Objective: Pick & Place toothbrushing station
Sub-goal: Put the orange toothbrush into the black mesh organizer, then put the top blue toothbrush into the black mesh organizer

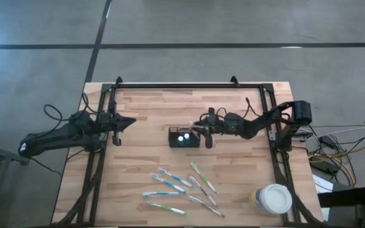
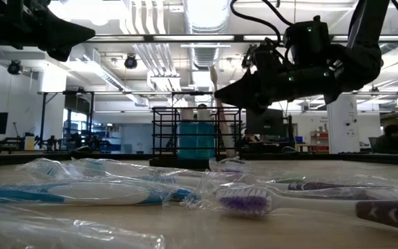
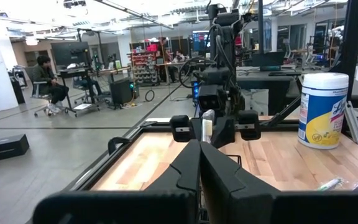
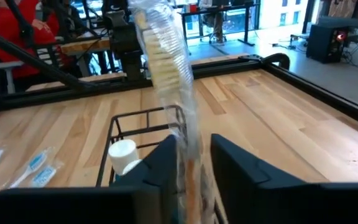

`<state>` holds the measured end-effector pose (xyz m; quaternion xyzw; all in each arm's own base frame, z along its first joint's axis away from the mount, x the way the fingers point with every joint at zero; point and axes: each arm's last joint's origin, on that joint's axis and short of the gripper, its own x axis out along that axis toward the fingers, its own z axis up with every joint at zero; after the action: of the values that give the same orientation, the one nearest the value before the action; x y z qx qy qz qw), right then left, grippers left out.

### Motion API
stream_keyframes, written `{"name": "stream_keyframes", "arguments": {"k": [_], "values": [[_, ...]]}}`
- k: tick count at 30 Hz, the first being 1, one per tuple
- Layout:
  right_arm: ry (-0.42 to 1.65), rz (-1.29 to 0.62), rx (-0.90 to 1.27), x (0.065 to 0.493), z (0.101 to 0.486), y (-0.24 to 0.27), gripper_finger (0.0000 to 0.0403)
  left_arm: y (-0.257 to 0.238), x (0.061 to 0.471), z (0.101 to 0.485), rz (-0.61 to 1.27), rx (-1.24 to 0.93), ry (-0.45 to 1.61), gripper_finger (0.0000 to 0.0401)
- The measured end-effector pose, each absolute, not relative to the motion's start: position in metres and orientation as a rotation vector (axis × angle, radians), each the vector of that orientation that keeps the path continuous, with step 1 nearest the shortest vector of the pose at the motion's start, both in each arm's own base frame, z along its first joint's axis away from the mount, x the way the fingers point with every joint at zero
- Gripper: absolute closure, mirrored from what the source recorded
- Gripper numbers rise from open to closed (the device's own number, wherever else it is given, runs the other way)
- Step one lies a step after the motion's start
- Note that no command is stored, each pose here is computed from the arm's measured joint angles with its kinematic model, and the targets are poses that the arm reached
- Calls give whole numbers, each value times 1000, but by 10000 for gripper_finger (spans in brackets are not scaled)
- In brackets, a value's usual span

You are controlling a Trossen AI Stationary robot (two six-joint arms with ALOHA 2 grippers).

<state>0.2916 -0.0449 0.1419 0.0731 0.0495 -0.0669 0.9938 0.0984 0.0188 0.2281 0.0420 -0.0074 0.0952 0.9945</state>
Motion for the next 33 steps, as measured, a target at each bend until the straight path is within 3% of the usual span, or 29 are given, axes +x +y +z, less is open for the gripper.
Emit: {"name": "stream_keyframes", "arguments": {"k": [7,13,22,29,33], "values": [[86,-135,144,288,155,-44,238,19,98,228,191,84,-15,389],[67,-134,86,276,184,-42,231,19,98,228,190,82,-16,389],[-21,-182,26,222,253,-32,305,19,98,228,190,74,-17,389],[30,-225,5,174,273,-14,386,19,98,228,190,56,-20,389],[76,-273,11,150,275,-6,391,19,98,228,190,52,-21,389]]}}
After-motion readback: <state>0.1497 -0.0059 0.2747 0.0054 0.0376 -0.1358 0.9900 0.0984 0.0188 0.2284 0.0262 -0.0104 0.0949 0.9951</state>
